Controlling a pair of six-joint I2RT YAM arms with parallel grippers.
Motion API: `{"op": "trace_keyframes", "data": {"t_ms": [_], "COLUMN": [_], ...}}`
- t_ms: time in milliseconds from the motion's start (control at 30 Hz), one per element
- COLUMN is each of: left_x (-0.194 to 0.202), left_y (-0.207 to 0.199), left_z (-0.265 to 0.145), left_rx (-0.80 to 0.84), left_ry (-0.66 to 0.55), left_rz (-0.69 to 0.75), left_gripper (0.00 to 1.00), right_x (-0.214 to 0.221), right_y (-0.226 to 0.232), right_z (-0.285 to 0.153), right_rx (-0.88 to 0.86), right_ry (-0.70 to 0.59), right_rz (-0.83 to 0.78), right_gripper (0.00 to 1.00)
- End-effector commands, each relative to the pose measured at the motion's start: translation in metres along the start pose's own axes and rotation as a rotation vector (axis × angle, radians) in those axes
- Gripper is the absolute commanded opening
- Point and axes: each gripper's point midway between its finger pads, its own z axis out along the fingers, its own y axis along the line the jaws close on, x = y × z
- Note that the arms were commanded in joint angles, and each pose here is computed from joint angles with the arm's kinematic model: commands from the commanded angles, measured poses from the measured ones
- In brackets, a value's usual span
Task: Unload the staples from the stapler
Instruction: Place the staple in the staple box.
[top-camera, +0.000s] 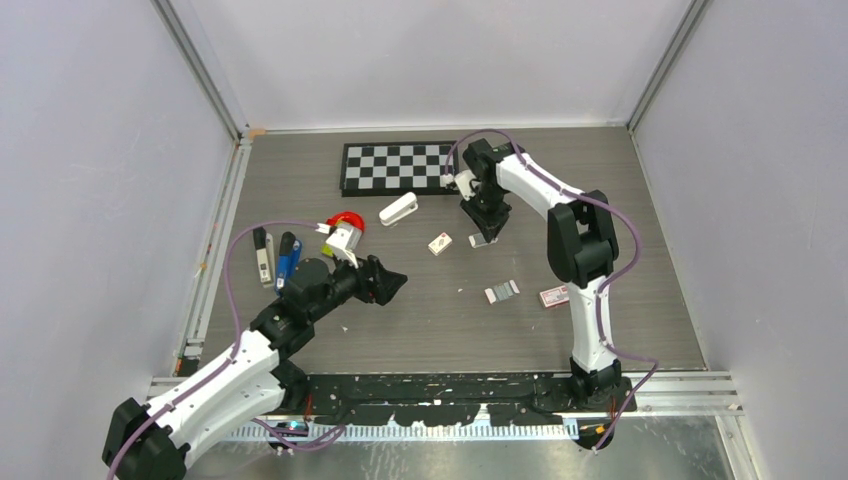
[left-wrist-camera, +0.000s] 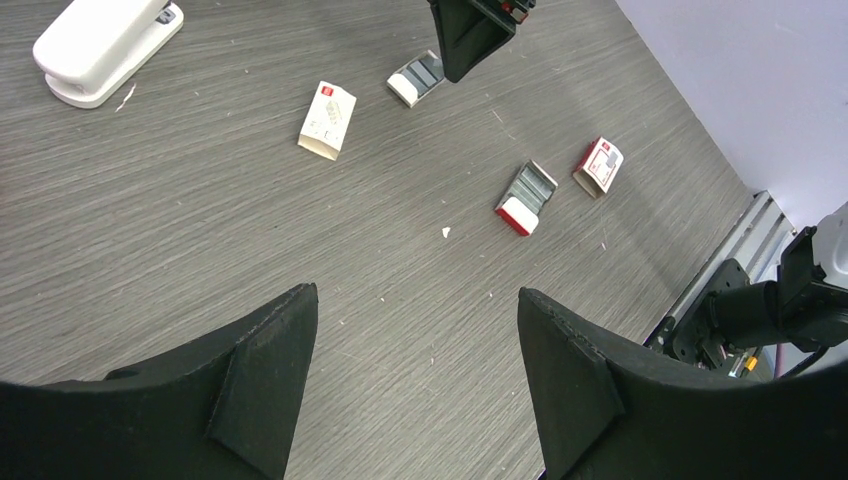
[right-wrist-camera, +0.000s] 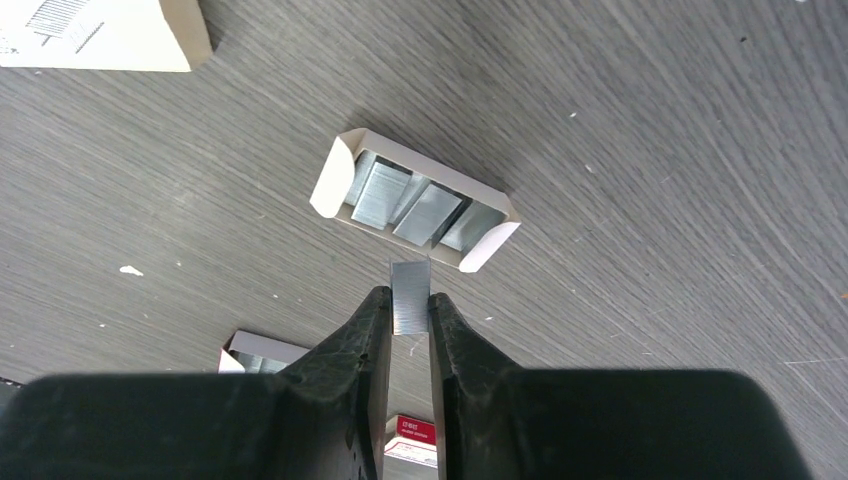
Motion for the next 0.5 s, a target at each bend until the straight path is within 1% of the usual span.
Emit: {"op": "trace_keyframes", "data": {"t_ms": [0, 467], "left_x": [-0.0099, -0.0104], "left_y": [-0.0003, 0.0009], "left_z": [-0.001, -0.0023], "left_rx": [0.002, -0.003], "left_ry": [-0.044, -0.051], "left_rz": [0.028, 0.029], "left_gripper": [0.74, 0.74], "right_x": [-0.0066, -0.0064], "right_y": [-0.0103, -0.0169], "right_z": [-0.0061, 0.0], "right_rx": [0.045, 0.064], "right_ry": [-0.01, 0.006], "right_rz": [0.002, 0.021], "right_gripper": [0.23, 0.23]}}
